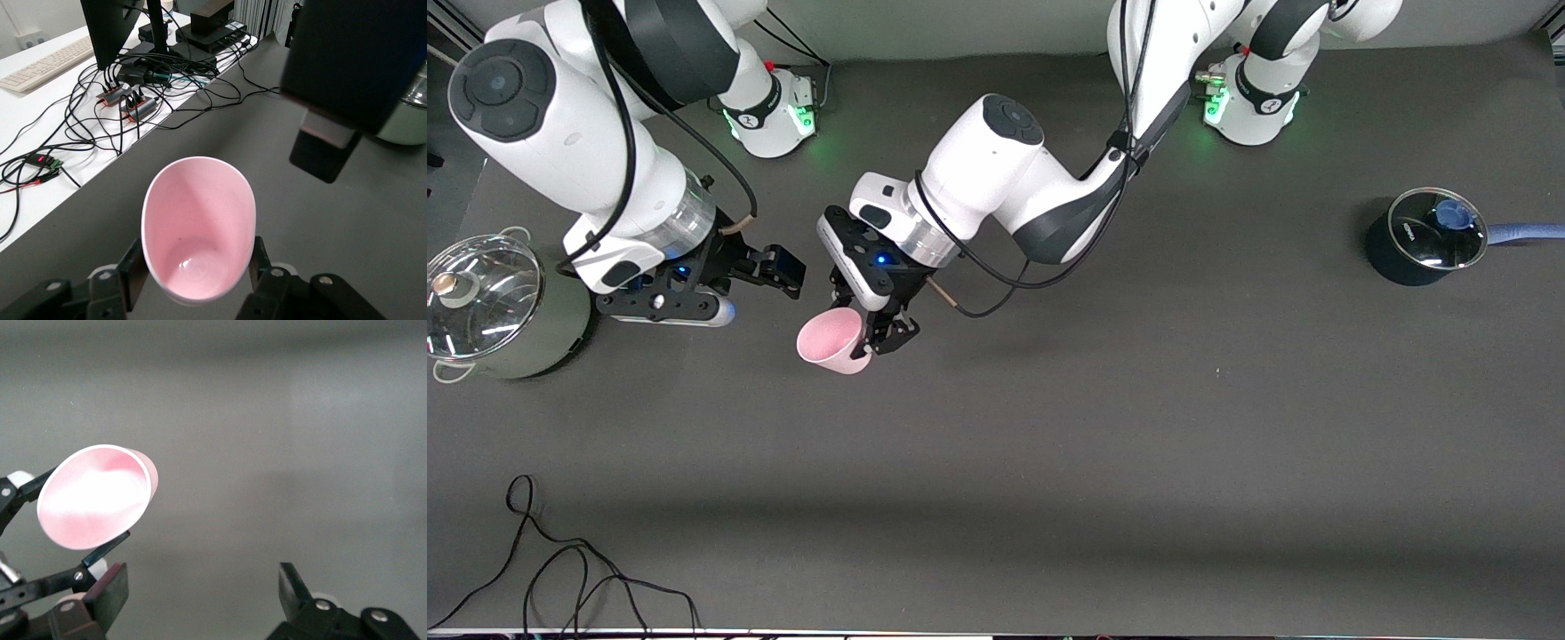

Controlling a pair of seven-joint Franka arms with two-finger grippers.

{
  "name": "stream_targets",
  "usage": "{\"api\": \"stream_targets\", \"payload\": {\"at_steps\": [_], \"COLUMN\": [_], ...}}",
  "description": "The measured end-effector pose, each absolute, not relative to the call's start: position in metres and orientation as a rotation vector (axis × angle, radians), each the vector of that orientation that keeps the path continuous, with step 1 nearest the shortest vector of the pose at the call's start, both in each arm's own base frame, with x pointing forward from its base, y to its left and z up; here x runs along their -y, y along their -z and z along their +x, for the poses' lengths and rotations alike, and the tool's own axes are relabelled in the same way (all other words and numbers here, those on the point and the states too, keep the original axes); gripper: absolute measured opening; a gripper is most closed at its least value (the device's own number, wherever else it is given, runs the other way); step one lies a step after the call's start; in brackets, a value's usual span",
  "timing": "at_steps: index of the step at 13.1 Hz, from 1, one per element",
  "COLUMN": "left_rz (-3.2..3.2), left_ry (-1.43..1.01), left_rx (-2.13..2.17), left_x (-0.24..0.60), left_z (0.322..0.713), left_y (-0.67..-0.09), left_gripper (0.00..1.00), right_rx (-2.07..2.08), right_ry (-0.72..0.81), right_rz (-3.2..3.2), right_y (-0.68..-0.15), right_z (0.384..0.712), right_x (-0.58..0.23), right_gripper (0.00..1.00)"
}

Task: Transfer pink cup from left to right arm
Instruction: 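Hold the cup with the left gripper while the right gripper approaches it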

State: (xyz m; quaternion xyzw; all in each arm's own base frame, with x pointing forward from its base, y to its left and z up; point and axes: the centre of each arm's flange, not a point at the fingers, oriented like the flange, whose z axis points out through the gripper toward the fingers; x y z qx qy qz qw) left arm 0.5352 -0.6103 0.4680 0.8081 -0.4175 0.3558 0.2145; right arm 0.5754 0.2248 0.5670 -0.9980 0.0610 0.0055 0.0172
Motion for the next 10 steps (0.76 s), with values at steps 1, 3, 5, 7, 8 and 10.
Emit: {"api": "stream_targets", "payload": {"at_steps": [1, 3, 5, 7, 8, 10], "left_rz": [2.242, 2.242, 2.243, 2.243, 2.243, 2.243], "left_ry": [-0.987, -0.987, -0.986, -0.986, -0.985, -0.985], "left_rx": [1.158, 1.158, 1.158, 1.158, 1.158, 1.158], "left_x": [0.610, 0.610, 0.610, 0.610, 0.610, 0.610], "left_z": [0.535, 0.535, 0.535, 0.535, 0.535, 0.535], "left_y": [-0.468, -0.468, -0.467, -0.467, -0.467, -0.467], "left_gripper": [0.65, 0.65, 0.65, 0.65, 0.65, 0.65], "right_rx": [-0.193, -0.198, -0.199, -0.200, -0.200, -0.201], "right_ry": [-0.017, -0.007, 0.002, -0.008, -0.013, -0.011], "right_rz": [-3.102, -3.100, -3.097, -3.100, -3.102, -3.102], "right_y": [-0.565, -0.559, -0.553, -0.547, -0.544, -0.538], "right_z": [0.578, 0.583, 0.588, 0.590, 0.591, 0.595], "right_x": [-0.225, -0.225, -0.227, -0.228, -0.228, -0.230], "right_gripper": [1.00, 1.00, 1.00, 1.00, 1.00, 1.00]}}
